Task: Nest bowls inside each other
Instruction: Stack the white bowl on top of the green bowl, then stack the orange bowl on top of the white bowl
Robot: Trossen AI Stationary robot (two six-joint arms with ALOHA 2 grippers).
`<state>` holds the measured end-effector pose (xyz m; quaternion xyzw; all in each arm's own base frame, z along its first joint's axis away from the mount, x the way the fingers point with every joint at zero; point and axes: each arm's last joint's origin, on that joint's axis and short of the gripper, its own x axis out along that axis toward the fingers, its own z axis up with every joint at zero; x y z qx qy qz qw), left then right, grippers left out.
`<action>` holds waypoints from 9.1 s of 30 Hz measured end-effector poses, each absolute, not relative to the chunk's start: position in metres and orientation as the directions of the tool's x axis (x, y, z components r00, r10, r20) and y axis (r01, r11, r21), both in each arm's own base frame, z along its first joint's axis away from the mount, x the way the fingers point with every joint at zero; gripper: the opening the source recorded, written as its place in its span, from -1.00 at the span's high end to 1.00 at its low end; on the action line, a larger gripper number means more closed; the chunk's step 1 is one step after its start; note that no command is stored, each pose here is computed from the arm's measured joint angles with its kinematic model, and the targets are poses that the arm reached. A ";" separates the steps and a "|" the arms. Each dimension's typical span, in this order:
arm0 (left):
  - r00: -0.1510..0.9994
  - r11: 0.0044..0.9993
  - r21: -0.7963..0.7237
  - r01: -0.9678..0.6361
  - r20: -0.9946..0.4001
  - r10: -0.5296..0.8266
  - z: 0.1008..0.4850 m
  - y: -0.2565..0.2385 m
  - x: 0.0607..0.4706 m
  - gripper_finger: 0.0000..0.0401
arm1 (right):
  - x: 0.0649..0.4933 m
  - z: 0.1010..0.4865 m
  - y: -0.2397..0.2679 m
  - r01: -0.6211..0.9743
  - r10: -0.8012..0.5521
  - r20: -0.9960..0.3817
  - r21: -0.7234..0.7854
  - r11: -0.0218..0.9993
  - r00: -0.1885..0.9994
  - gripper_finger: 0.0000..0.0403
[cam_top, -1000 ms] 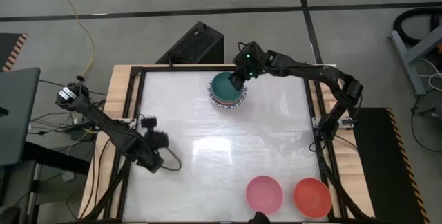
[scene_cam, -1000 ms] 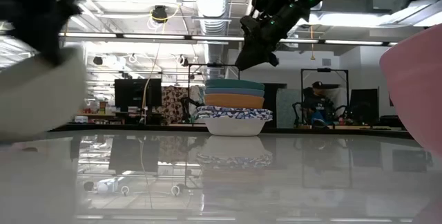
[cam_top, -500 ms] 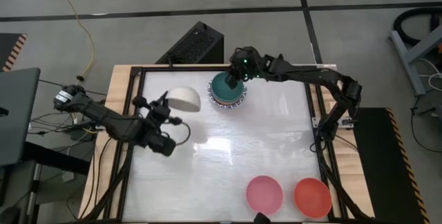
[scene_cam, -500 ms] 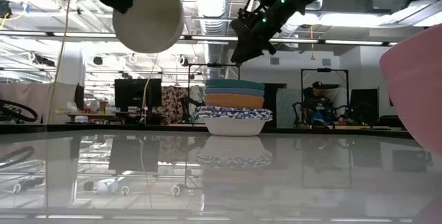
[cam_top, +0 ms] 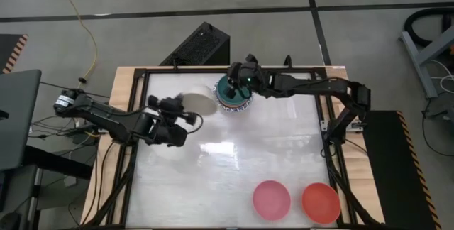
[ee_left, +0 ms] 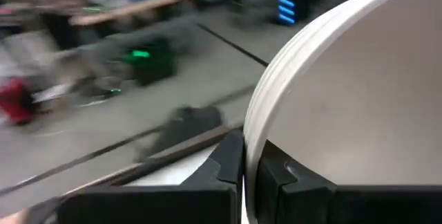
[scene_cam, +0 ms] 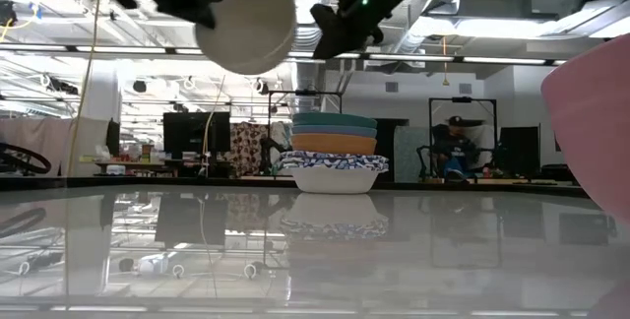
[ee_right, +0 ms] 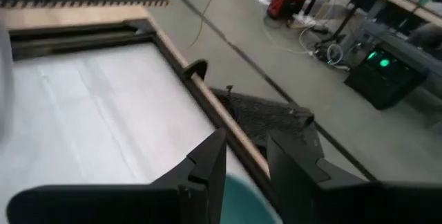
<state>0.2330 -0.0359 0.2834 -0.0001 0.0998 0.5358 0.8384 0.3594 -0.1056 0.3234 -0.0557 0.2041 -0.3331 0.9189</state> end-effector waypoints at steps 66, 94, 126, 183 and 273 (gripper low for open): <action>0.551 0.509 0.220 -0.832 0.233 0.801 0.299 0.105 0.257 1.00 | 0.348 0.373 0.013 0.706 -0.774 -0.054 -0.372 0.602 0.631 0.41; 0.626 0.557 0.307 -0.772 0.210 0.751 0.295 0.103 0.260 1.00 | 0.374 0.345 -0.039 0.758 -0.918 -0.027 -0.555 0.343 0.396 0.41; 0.713 0.632 0.373 -0.680 0.133 0.689 0.289 0.095 0.263 -0.27 | 0.364 0.331 -0.070 0.789 -0.920 -0.175 -0.474 0.392 0.352 0.97; 0.943 0.973 0.068 -0.222 0.269 0.197 0.302 0.044 0.137 -0.37 | 0.321 0.266 -0.223 0.672 -0.155 -0.859 0.256 0.695 0.487 0.90; 0.986 0.987 0.027 -0.156 0.056 0.154 0.283 0.040 0.130 -0.37 | 0.112 0.280 0.177 0.513 0.057 -0.993 0.102 0.852 0.102 0.06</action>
